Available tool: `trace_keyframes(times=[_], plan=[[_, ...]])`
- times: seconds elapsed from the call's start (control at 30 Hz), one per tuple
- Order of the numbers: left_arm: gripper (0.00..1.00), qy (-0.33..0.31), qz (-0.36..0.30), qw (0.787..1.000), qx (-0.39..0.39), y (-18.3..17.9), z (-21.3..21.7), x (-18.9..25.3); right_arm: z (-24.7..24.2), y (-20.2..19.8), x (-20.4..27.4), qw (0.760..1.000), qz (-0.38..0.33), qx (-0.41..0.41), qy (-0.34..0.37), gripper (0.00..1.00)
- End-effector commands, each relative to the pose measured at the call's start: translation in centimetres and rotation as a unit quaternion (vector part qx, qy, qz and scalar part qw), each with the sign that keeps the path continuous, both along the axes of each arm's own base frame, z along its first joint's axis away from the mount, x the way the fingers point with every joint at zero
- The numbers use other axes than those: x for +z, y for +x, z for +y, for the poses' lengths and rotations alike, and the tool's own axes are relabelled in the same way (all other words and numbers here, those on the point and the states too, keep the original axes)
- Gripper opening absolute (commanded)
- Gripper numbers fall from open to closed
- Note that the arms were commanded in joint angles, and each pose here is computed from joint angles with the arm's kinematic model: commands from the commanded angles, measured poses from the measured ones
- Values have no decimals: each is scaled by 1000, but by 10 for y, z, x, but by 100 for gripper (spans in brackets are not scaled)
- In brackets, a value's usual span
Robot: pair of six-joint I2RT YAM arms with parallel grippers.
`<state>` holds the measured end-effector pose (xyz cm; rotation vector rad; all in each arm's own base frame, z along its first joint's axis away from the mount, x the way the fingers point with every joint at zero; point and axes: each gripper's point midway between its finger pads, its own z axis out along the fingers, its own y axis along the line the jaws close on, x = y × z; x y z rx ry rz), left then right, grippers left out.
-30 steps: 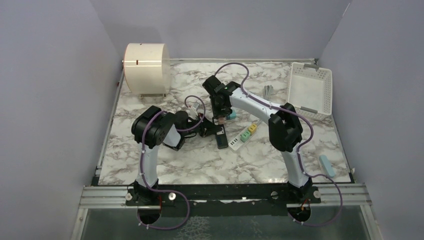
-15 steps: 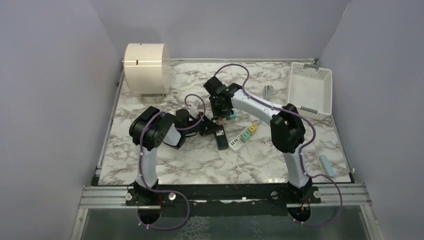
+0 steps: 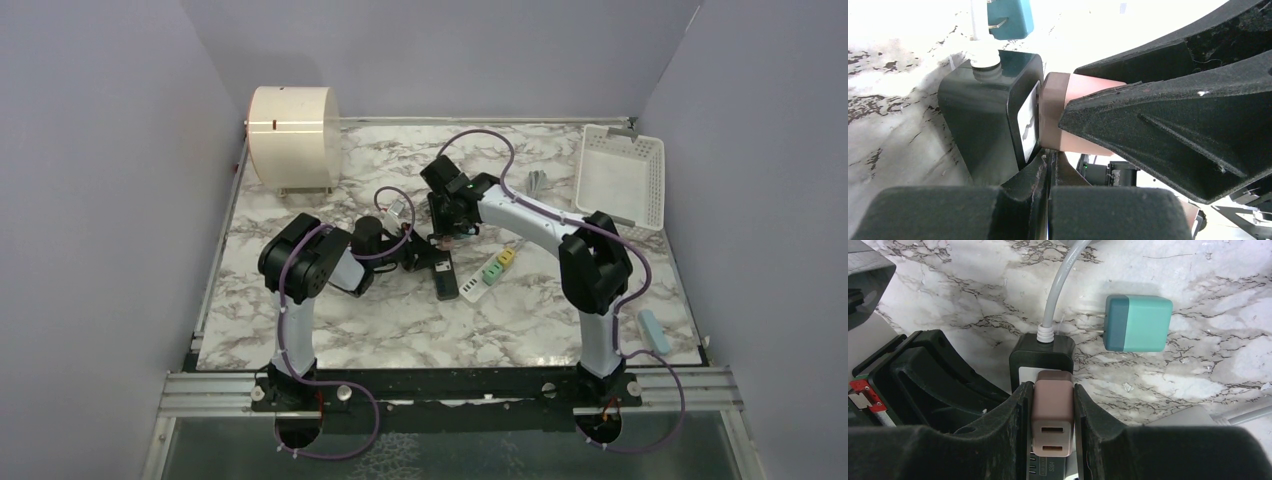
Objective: Pull the plug off the socket
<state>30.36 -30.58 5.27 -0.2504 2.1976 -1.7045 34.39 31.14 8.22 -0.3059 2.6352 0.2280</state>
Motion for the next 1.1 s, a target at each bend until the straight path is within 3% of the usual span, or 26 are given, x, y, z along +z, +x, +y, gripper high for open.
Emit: trace_keyframes(times=[0.0,0.3,0.57,0.9,1.07], plan=[[0,126,110,985,49,-18,32,-91,29,-1,61,994,-40,34,91,1],[0,126,118,984,52,-18,33,-93,-27,29,59,989,-104,-65,-83,1],[0,138,125,981,57,-19,35,-100,-36,28,56,979,-132,-77,-133,1],[0,144,113,981,58,-15,34,-95,11,15,70,996,-89,25,14,1],[0,162,98,980,59,-8,37,-89,26,8,104,974,-64,134,172,1]])
